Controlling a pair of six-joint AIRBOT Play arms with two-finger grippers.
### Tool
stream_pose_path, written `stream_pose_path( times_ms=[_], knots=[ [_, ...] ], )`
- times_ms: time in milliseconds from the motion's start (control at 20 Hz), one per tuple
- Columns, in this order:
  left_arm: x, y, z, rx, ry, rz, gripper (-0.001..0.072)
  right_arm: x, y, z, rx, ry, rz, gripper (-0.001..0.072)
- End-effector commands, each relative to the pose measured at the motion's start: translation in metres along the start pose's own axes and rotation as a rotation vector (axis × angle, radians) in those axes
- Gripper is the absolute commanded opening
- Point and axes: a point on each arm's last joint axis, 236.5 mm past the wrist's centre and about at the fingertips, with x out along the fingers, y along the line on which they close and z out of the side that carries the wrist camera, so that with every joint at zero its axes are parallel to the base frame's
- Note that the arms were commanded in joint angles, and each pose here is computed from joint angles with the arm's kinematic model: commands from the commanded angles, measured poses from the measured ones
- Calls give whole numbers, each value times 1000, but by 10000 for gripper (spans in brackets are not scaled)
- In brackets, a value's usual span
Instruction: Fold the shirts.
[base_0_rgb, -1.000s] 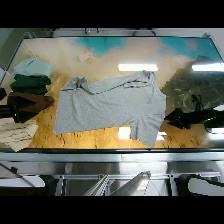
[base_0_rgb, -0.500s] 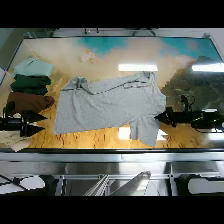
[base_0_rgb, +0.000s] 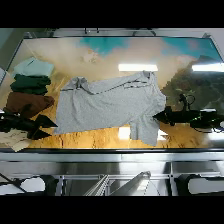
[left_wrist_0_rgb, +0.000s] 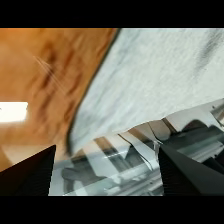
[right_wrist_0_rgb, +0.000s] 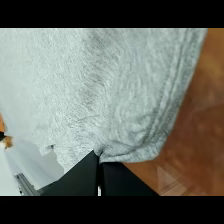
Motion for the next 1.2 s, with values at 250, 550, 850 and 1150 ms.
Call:
stream_pose_path(
  times_ms=[250,550,850,1150],
  knots=[
    [47,-65,8,104,56,-220,136,-1,11,-5,-22,21,48,18],
    [19,-59,-4,62,93,-312,17,-2,15,-7,-27,28,60,18],
    [-11,-68,4,154,-41,-301,21,-15,40,-5,-99,2,81,18],
    [-160,-238,-58,676,-405,-755,20,-165,274,-6,-644,-398,452,18]
  ],
)
